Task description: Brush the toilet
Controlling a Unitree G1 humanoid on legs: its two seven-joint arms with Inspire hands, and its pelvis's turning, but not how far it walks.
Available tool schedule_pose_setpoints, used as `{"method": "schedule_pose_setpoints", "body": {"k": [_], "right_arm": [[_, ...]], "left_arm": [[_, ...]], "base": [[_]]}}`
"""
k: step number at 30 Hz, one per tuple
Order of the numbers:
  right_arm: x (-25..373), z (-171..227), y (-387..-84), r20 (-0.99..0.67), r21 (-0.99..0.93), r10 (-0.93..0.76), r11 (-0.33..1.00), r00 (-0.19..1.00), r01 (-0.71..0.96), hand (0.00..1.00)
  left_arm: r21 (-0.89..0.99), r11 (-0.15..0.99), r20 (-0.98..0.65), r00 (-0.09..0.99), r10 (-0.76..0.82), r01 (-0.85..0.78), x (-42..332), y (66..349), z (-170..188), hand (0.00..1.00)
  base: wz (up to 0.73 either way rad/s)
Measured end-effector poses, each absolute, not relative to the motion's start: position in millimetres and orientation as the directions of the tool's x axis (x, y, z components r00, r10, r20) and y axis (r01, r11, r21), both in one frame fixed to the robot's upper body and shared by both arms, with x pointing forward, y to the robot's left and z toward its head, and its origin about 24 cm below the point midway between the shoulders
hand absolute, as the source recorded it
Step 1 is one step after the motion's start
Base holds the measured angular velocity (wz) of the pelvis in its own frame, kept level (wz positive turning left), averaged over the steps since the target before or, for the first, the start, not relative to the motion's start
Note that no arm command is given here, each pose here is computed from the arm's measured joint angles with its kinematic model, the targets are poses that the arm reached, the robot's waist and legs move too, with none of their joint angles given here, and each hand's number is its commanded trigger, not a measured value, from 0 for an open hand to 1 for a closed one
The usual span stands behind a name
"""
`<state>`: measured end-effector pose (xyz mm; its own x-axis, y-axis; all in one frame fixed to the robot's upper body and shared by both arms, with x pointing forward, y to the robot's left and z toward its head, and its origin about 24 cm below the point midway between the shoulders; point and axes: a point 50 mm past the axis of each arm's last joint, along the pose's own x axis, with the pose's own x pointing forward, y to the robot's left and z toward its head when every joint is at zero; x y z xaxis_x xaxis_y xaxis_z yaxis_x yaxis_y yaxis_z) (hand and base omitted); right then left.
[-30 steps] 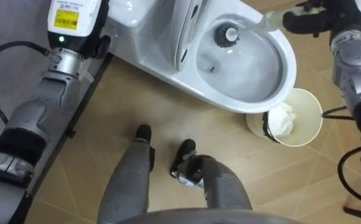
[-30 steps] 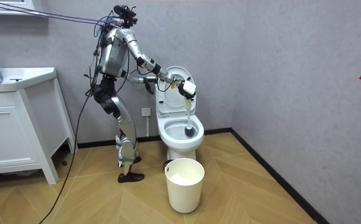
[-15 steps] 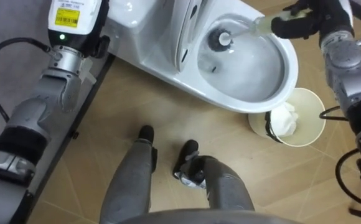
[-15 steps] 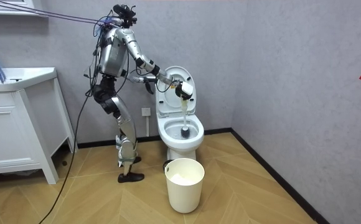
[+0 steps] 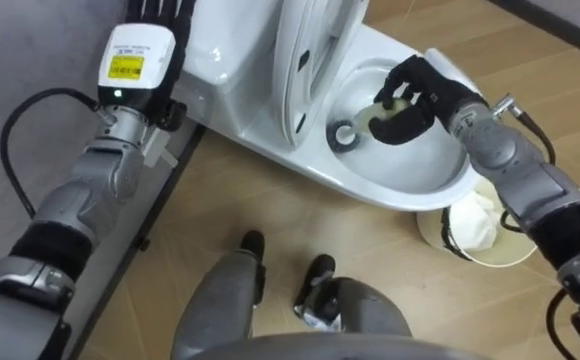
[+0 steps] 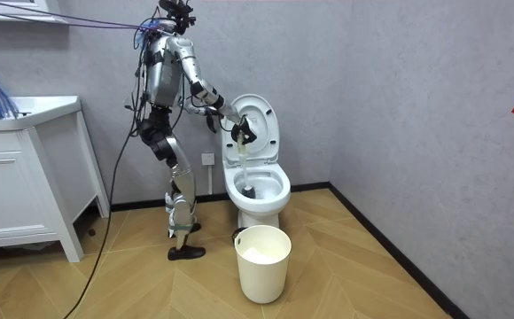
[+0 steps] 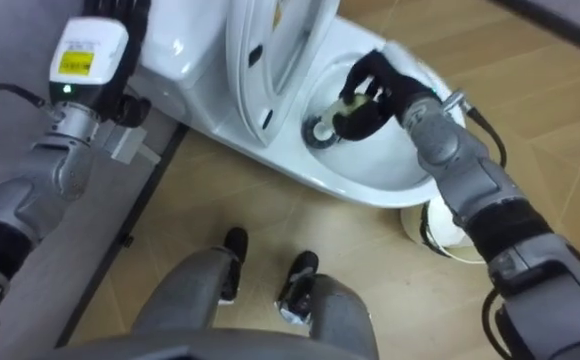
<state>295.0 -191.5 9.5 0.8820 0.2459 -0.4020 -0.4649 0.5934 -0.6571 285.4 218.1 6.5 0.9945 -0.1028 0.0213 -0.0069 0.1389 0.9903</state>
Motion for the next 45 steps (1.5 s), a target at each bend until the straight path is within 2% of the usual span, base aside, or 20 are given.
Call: {"method": "schedule_pose_setpoints", "body": {"k": [5,13,20,28,30,35,38,43,45], "right_arm": [[271,-2,-196,-0.461,-0.599,0.287,0.598,0.84,-0.533,1.0],[241,-9,-206,-0.487,-0.513,0.298,0.663,0.821,-0.545,1.0],[210,-7,-217,-0.491,-0.467,0.293,0.706,0.82,-0.532,1.0],[205,2,-218,-0.45,-0.443,0.299,0.743,0.841,-0.501,1.0],[203,2,-221,-0.445,-0.428,0.283,0.766,0.849,-0.48,1.0],[202,8,-235,-0.399,-0.423,0.206,0.823,0.893,-0.379,1.0],[204,18,-238,-0.358,-0.446,0.187,0.826,0.915,-0.344,1.0],[207,32,-247,-0.298,-0.475,0.144,0.835,0.944,-0.278,1.0],[207,42,-254,-0.256,-0.488,0.114,0.842,0.96,-0.23,1.0]], "left_arm": [[0.986,0.146,-0.074,0.996,-0.049,0.08,265,232,-13,0.0],[0.964,0.199,-0.186,0.982,0.04,0.174,226,247,-39,0.0],[0.928,0.297,-0.269,0.957,0.112,0.226,185,246,-62,0.0],[0.844,0.487,-0.395,0.876,0.277,0.226,122,263,-86,0.0],[0.785,0.551,-0.538,0.752,0.38,0.284,82,272,-108,0.0],[0.617,0.726,-0.761,0.465,0.451,0.304,6,270,-137,0.0],[0.56,0.783,-0.817,0.339,0.467,0.272,-21,275,-141,0.0],[0.495,0.843,-0.865,0.213,0.455,0.211,-45,276,-144,0.0],[0.445,0.87,-0.895,0.132,0.426,0.211,-63,272,-147,0.0]], "base": [[-0.04],[-0.09],[-0.03],[-0.13],[-0.13],[0.03],[0.06],[0.02],[-0.05]]}}
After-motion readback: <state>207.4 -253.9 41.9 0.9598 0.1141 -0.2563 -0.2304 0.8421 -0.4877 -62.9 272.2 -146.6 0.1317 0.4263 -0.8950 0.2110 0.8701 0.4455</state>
